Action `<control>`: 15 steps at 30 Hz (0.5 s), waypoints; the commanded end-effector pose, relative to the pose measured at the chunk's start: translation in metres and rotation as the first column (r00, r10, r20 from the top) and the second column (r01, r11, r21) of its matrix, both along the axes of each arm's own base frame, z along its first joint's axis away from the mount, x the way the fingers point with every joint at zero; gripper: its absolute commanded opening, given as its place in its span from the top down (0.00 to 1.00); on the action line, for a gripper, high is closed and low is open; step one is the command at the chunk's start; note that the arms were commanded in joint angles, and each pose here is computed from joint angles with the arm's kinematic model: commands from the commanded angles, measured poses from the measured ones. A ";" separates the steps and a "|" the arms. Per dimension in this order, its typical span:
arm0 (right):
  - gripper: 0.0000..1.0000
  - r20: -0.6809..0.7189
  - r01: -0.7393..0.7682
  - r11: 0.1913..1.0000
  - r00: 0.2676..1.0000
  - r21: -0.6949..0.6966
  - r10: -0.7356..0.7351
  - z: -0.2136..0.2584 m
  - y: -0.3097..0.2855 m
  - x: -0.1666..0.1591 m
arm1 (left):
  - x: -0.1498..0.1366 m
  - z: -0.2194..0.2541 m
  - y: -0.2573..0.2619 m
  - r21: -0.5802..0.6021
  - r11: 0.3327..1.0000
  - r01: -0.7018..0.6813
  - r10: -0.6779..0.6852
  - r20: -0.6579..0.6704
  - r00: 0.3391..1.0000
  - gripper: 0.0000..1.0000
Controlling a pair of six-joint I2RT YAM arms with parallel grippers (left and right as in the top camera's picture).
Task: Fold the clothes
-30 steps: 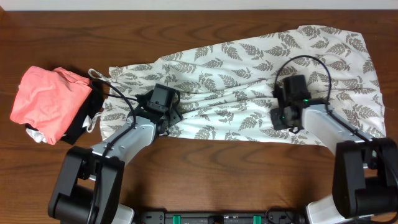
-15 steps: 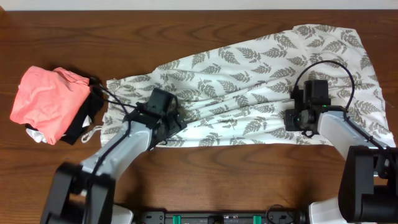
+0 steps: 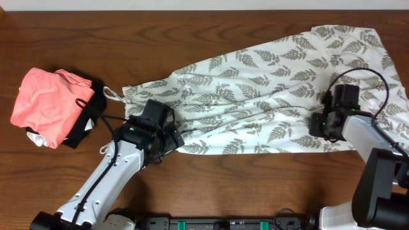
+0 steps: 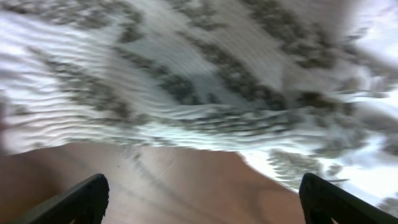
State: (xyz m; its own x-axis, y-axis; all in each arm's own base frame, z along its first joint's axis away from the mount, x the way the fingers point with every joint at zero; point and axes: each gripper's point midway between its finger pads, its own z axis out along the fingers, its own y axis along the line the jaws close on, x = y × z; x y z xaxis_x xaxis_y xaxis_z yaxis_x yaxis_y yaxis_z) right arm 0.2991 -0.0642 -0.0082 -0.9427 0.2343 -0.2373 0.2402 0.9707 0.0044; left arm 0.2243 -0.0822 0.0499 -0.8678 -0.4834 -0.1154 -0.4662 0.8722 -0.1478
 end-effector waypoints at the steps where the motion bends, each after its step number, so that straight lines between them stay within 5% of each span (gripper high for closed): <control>1: 0.88 -0.192 0.096 0.994 0.976 -0.055 -0.105 -0.036 -0.017 -0.055 | -0.012 -0.004 0.005 0.018 1.000 0.016 -0.015 -0.049 0.999 0.02; 11: 0.88 -0.188 0.097 0.994 0.977 -0.051 -0.105 -0.036 -0.017 -0.054 | -0.034 -0.014 0.002 -0.024 0.963 -0.270 0.262 -0.160 0.952 0.02; 15: 0.88 -0.187 0.097 0.994 0.977 -0.051 -0.105 -0.036 -0.017 -0.053 | -0.038 -0.022 0.025 0.075 0.942 -0.328 0.335 -0.129 0.933 0.02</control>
State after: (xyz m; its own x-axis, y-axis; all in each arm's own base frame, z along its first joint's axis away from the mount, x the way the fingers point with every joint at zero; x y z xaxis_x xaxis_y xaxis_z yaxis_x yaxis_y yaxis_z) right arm 0.2961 -0.0737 -0.0083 -0.9294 0.2848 -0.2346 0.2923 0.9563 0.0027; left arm 0.1903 -0.0762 0.0343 -0.7378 -0.6749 0.0120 -0.6735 0.7348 -0.0807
